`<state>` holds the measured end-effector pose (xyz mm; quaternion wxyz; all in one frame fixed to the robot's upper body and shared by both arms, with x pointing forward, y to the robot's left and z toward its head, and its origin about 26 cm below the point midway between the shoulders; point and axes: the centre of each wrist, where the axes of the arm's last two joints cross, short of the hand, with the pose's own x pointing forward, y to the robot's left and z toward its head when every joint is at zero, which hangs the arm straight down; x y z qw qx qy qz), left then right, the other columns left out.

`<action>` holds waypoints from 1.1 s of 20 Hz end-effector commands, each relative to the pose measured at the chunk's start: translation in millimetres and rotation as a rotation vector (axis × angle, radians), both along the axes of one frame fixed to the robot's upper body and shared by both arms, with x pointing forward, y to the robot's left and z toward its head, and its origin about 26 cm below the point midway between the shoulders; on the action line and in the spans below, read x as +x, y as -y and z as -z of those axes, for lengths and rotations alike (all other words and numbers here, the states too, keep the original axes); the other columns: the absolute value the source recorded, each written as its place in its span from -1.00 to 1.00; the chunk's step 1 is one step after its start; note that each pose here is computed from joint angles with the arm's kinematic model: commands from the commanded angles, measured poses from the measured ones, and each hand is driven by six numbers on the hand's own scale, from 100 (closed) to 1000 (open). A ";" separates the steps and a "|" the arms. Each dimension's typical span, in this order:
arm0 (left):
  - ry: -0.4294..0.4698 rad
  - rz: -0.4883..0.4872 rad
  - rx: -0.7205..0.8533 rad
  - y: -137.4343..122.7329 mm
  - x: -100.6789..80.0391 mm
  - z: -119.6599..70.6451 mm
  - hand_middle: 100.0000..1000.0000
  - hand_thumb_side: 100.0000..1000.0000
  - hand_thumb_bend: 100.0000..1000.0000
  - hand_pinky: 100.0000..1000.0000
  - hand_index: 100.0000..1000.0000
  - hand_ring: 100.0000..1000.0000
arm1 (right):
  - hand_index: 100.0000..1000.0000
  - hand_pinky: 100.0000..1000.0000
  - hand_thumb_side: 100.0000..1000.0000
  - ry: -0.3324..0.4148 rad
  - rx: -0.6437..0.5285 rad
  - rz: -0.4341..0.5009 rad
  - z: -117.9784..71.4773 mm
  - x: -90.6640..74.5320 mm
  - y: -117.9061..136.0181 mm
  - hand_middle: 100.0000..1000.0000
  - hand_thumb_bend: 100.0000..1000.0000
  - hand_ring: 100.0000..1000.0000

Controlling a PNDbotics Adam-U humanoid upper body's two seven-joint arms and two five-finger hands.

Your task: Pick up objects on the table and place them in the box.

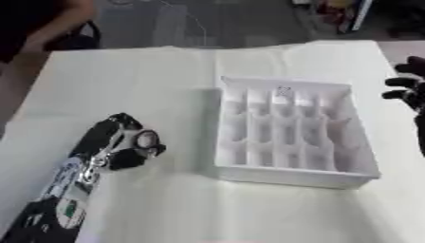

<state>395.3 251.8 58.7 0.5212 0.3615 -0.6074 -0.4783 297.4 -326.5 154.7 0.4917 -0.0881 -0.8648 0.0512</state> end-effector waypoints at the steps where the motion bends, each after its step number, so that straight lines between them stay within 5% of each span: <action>1: 0.003 -0.009 0.027 -4.3 2.3 -3.2 0.51 0.26 0.46 0.66 0.46 0.58 | 0.58 0.10 0.99 0.022 -0.008 -0.002 -6.2 -1.1 1.6 0.35 -1.00 0.26; 10: 0.000 -0.015 0.050 -5.1 2.6 -3.6 0.51 0.18 0.29 0.66 0.40 0.58 | 0.58 0.10 0.99 0.023 -0.008 0.000 -6.5 -1.0 1.9 0.35 -1.00 0.26; 21: -0.027 -0.038 0.073 -7.8 2.1 -2.2 0.50 -0.10 -0.35 0.66 0.22 0.57 | 0.58 0.10 0.99 0.025 -0.007 0.001 -6.6 -1.1 2.3 0.35 -1.00 0.26; 22: -0.028 -0.039 0.073 -7.7 2.1 -2.1 0.49 -0.17 -0.58 0.66 0.14 0.57 | 0.58 0.10 0.99 0.025 -0.006 0.002 -6.6 -1.1 2.3 0.35 -1.00 0.26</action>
